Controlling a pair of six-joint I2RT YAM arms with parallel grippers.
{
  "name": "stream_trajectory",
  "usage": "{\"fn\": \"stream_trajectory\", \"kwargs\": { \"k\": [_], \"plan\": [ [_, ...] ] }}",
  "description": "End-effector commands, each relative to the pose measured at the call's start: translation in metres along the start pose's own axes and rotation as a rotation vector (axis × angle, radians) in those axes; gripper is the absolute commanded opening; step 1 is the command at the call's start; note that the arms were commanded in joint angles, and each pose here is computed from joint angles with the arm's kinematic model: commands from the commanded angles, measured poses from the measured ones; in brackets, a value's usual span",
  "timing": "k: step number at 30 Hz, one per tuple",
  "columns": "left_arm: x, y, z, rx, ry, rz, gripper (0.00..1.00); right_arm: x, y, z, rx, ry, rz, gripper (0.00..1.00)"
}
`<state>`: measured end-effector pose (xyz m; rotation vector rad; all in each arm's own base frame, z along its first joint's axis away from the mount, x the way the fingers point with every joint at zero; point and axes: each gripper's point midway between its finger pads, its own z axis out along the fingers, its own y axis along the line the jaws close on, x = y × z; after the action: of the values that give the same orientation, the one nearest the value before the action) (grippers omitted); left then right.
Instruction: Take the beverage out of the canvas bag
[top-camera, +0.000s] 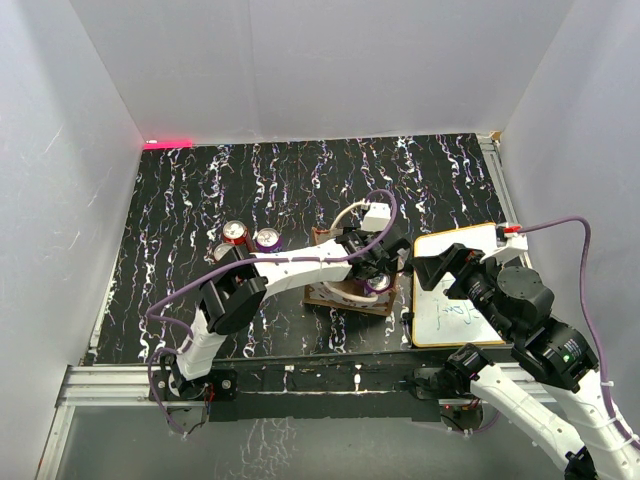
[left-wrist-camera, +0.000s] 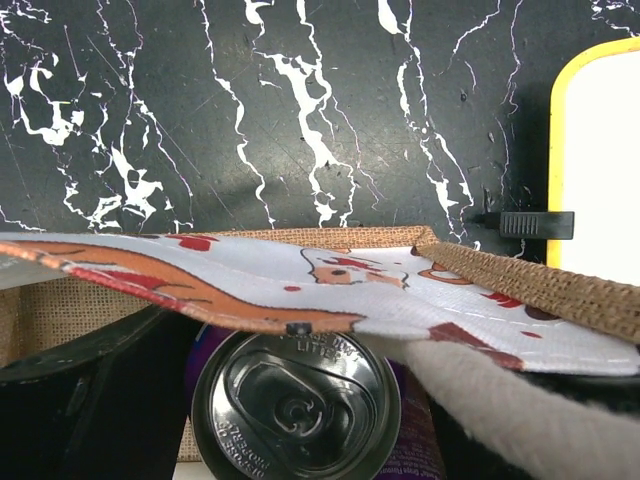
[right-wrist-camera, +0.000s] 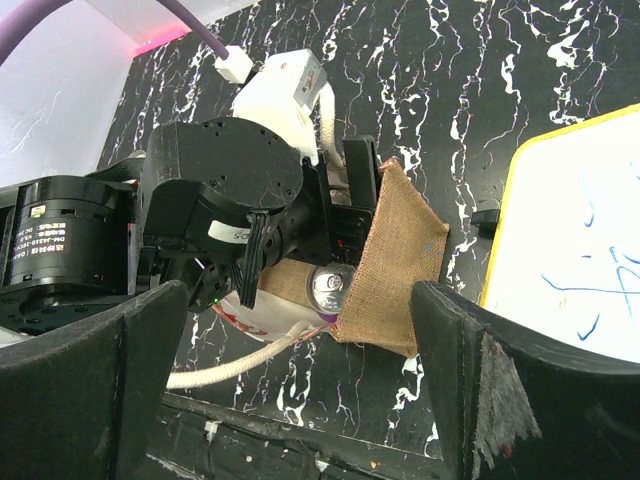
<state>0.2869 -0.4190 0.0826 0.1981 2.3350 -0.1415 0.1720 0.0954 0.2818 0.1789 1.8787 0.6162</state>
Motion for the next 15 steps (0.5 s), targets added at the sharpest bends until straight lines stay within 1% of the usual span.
{"fn": "stream_trajectory", "kwargs": {
  "k": [1, 3, 5, 10, 12, 15],
  "plan": [
    [0.005, 0.015, -0.006, -0.058, 0.014, 0.087, 0.74, -0.007, 0.004, -0.003, -0.018, -0.029, 0.012, 0.98],
    [0.001, 0.017, -0.010, -0.056, 0.002, 0.089, 0.69, -0.007, 0.004, -0.002, -0.017, -0.029, 0.012, 0.98],
    [-0.006, 0.018, -0.015, -0.050, -0.016, 0.088, 0.61, -0.007, 0.003, -0.001, -0.012, -0.027, 0.011, 0.98],
    [-0.023, 0.021, -0.030, -0.022, -0.070, 0.084, 0.46, -0.004, 0.003, 0.002, -0.005, -0.011, 0.007, 0.98],
    [-0.031, 0.023, -0.036, -0.016, -0.094, 0.085, 0.42, -0.004, 0.003, 0.003, -0.003, -0.009, 0.006, 0.98],
    [-0.044, 0.026, -0.046, -0.010, -0.131, 0.087, 0.39, -0.004, 0.003, 0.003, -0.001, -0.010, 0.009, 0.98]
  ]
}}
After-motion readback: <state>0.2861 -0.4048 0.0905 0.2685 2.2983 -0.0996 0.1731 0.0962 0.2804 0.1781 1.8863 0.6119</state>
